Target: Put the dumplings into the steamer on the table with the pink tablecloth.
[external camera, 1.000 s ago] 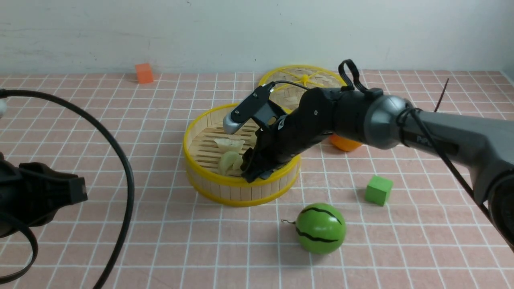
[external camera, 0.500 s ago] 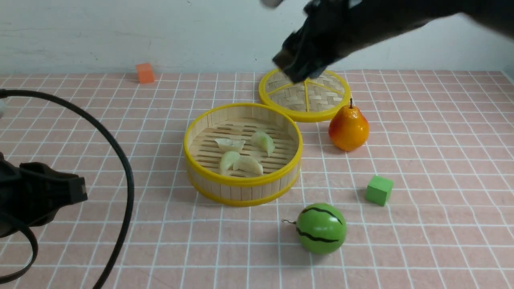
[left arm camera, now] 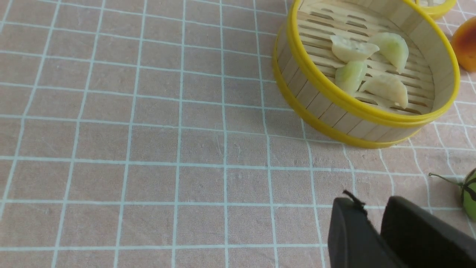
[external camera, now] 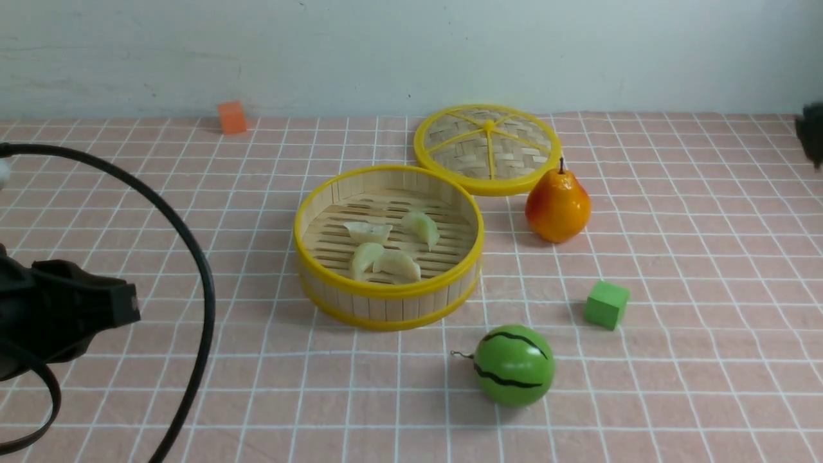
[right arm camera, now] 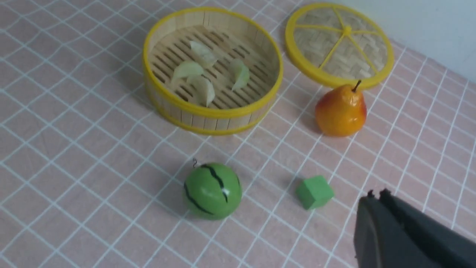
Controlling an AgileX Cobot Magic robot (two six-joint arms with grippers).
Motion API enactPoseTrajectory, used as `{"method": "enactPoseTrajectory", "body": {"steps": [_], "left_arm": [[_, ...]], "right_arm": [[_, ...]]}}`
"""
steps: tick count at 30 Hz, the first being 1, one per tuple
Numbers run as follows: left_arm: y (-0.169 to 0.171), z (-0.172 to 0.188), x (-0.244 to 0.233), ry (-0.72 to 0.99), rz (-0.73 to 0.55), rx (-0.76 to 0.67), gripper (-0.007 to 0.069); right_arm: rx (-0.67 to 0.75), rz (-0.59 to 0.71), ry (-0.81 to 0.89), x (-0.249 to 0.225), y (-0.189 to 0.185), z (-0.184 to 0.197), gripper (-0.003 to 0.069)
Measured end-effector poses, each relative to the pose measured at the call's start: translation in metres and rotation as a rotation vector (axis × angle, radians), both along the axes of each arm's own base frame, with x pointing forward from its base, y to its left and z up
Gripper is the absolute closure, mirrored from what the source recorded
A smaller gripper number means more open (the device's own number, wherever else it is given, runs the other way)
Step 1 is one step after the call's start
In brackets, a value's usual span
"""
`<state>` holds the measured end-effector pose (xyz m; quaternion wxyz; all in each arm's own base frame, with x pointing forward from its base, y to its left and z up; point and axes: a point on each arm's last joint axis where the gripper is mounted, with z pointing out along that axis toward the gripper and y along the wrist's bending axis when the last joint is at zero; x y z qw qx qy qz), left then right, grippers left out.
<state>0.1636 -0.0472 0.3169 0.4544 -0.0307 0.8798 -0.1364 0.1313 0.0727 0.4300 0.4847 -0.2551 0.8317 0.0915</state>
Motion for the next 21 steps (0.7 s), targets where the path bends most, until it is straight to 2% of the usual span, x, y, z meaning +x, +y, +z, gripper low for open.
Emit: {"method": "enactPoseTrajectory", "body": {"steps": [1, 2, 3, 9, 13, 16, 21], "left_arm": [[0.000, 0.000, 0.000, 0.000, 0.000, 0.000, 0.0496], [0.000, 0.000, 0.000, 0.000, 0.000, 0.000, 0.0495], [0.000, 0.000, 0.000, 0.000, 0.000, 0.000, 0.0495], [0.000, 0.000, 0.000, 0.000, 0.000, 0.000, 0.0488], [0.000, 0.000, 0.000, 0.000, 0.000, 0.000, 0.0484], [0.000, 0.000, 0.000, 0.000, 0.000, 0.000, 0.0482], [0.000, 0.000, 0.000, 0.001, 0.000, -0.001, 0.0481]], "right_arm": [[0.005, -0.002, -0.003, 0.000, 0.000, -0.008, 0.0678], [0.049, -0.005, -0.058, -0.013, -0.007, -0.037, 0.0678], [0.053, -0.004, -0.065, -0.014, -0.008, -0.041, 0.0678], [0.202, 0.028, -0.312, -0.039, -0.019, -0.143, 0.0677], [0.251, 0.048, -0.394, -0.050, -0.024, -0.206, 0.0676], [0.227, 0.049, -0.351, -0.055, -0.026, -0.233, 0.0674], [0.157, 0.040, -0.234, -0.057, -0.029, -0.246, 0.0673]]}}
